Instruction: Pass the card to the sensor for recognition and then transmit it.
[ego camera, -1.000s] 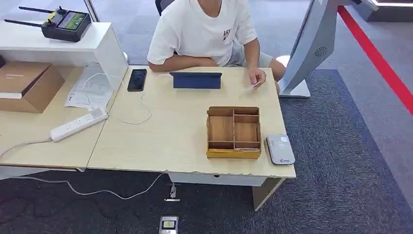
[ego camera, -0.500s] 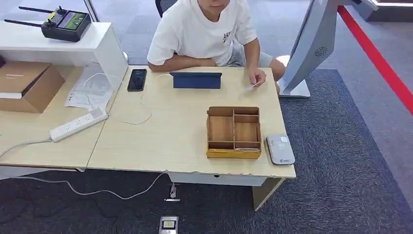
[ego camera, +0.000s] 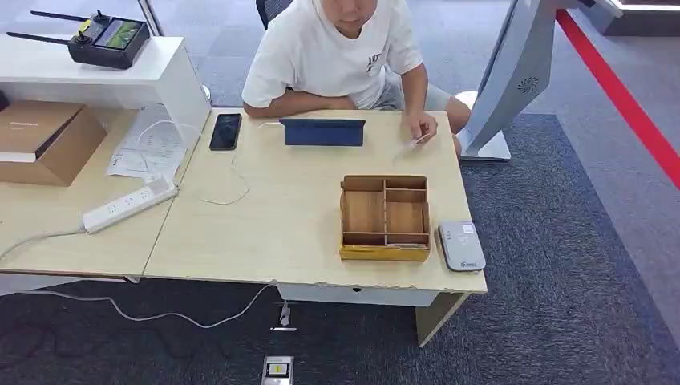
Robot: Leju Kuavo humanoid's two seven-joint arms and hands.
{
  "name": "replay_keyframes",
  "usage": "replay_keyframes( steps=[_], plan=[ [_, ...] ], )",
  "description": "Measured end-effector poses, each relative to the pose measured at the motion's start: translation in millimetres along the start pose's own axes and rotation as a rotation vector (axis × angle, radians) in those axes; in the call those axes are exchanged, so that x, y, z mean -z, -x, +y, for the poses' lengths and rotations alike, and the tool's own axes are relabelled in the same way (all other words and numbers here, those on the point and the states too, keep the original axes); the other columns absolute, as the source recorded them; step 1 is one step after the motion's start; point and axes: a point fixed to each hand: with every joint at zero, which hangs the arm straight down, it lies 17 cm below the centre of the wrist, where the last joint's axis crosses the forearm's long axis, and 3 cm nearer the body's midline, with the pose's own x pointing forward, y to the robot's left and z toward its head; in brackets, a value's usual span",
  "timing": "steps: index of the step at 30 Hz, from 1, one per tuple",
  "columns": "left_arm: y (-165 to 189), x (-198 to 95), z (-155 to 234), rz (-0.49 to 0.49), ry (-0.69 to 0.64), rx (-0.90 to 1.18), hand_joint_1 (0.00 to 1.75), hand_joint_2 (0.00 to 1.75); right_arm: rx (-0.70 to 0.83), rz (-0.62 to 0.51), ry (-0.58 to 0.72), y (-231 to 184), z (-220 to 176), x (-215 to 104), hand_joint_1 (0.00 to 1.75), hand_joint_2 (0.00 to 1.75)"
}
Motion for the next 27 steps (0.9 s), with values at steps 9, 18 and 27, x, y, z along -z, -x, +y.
replay_keyframes(
  steps=[9,18,27],
  plan=[
    [-0.1,0.0,-0.7,0.0,0.001,-0.001,0.0,1.75,0.0,0.0,0.0,-0.1,0.0,0.0,0.0,1.75],
    [-0.1,0.0,-1.2,0.0,0.001,-0.001,1.75,0.0,0.0,0.001,0.0,0.4,0.0,-0.1,1.75,0.0],
    [-0.1,0.0,-1.1,0.0,0.001,-0.002,1.75,0.0,0.0,0.001,0.0,0.4,0.0,-0.1,1.75,0.0]
  ],
)
